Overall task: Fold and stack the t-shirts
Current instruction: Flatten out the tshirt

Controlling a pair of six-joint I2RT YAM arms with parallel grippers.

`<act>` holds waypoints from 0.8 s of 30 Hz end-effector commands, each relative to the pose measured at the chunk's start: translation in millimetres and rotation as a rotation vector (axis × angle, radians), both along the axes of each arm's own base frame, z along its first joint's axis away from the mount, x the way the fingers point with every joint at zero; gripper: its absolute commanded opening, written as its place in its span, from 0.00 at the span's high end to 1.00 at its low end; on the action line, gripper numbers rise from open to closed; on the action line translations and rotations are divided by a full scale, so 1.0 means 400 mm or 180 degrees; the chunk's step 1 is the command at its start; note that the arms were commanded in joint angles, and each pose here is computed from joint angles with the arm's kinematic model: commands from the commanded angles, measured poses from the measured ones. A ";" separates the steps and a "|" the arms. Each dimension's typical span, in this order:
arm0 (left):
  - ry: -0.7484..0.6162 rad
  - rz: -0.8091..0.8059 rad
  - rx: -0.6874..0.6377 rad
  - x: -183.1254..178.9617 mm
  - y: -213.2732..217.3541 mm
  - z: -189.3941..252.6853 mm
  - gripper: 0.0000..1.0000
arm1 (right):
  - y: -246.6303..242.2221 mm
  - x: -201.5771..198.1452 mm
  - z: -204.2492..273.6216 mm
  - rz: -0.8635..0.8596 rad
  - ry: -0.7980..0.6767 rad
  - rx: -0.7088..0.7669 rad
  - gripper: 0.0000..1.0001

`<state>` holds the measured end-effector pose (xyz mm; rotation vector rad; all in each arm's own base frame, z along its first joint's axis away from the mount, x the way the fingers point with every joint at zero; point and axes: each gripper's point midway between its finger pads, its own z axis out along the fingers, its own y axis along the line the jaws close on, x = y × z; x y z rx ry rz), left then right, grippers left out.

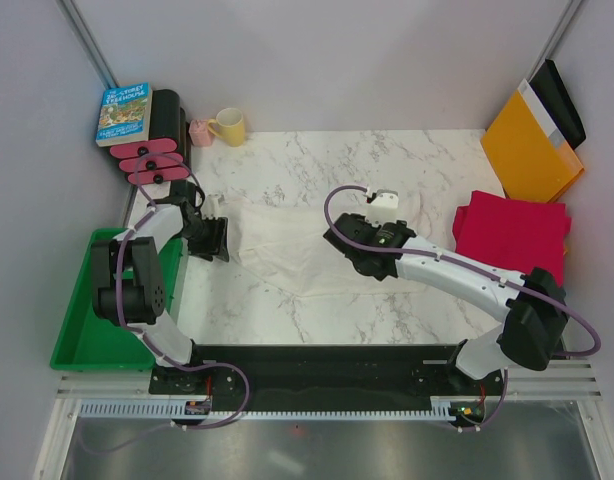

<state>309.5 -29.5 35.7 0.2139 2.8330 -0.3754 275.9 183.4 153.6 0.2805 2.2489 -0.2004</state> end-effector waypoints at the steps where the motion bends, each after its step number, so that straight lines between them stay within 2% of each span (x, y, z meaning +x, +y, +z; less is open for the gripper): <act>1: -0.0122 0.0150 0.0064 0.034 0.010 -0.008 0.41 | -0.003 -0.004 -0.004 -0.0056 -0.0054 -0.0025 0.23; 15: -0.0152 0.0229 0.0049 0.095 0.014 -0.056 0.43 | 0.001 -0.023 -0.032 -0.0046 0.0005 -0.0039 0.24; 18: -0.0163 0.0246 0.0055 0.098 0.015 -0.057 0.48 | 0.000 -0.025 -0.038 -0.0051 0.0021 -0.0039 0.25; 20: -0.0144 0.0250 0.0070 0.094 0.018 -0.061 0.62 | 0.000 -0.025 -0.038 -0.0061 0.0017 -0.0028 0.29; 22: -0.0121 0.0255 0.0085 0.086 0.021 -0.067 0.71 | 0.000 -0.026 -0.037 -0.0065 0.0007 -0.0027 0.30; 24: -0.0101 0.0241 0.0109 0.079 0.024 -0.073 0.74 | -0.002 -0.026 -0.035 -0.0072 -0.0001 -0.0028 0.30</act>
